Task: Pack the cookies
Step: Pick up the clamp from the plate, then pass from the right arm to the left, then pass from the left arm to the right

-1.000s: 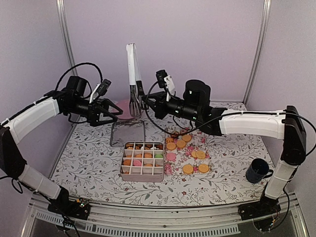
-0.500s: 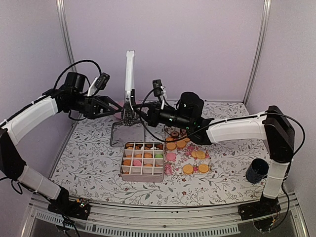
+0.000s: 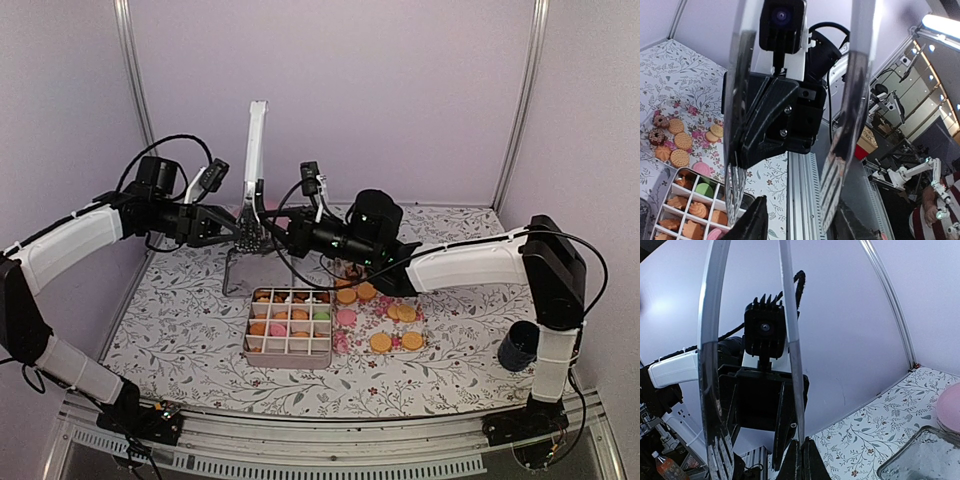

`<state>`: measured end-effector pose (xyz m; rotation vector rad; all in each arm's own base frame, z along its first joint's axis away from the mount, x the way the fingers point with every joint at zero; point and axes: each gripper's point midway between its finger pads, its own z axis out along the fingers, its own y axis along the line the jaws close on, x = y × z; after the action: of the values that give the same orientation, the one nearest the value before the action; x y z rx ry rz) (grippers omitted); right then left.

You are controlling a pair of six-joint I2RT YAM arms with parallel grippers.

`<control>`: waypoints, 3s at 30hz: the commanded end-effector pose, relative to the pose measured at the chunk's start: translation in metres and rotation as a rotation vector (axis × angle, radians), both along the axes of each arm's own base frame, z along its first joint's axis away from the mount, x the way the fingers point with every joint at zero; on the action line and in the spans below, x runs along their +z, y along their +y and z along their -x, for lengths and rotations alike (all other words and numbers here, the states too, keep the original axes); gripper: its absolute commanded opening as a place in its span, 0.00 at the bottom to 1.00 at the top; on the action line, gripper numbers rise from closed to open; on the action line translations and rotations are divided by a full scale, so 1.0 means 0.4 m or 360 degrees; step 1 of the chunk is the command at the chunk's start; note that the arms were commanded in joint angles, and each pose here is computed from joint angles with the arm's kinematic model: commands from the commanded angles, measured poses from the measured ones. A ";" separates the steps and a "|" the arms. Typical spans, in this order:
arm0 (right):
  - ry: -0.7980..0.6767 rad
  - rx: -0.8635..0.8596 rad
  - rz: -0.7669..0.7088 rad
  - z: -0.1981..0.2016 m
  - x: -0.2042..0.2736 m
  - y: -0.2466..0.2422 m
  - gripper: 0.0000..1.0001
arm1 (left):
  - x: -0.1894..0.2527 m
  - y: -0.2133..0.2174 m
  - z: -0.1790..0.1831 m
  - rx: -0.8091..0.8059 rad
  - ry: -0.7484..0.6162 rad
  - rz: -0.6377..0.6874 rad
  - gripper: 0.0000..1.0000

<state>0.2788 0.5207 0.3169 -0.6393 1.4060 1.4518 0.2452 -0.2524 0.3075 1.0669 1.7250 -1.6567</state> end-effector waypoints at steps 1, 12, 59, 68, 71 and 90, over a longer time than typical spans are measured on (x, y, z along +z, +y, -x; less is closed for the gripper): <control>-0.0054 -0.0019 -0.0105 0.002 0.048 0.020 0.00 | -0.003 -0.007 0.018 -0.0034 -0.0011 0.0019 0.34; -0.0132 -0.0043 0.0031 0.003 0.032 -0.025 0.55 | -0.029 0.000 0.022 -0.0020 -0.0044 -0.0020 0.00; -0.0340 0.0546 0.0207 0.009 0.121 -0.095 0.71 | -0.189 -0.017 0.078 -0.0193 -0.0426 -0.0553 0.00; -0.0292 0.0707 0.0429 0.020 0.077 -0.105 0.64 | -0.201 -0.010 0.078 -0.0192 -0.0463 -0.0598 0.00; -0.0262 0.0757 0.0504 0.023 0.052 -0.099 0.64 | -0.203 -0.010 0.074 -0.0196 -0.0479 -0.0620 0.00; -0.0193 0.0810 0.0665 0.020 -0.017 -0.083 0.51 | -0.218 -0.007 0.078 -0.0248 -0.0532 -0.0722 0.00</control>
<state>0.2742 0.4859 0.3134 -1.3700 1.5379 1.4841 0.2156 -0.2478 0.2091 1.5677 1.9422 -1.1076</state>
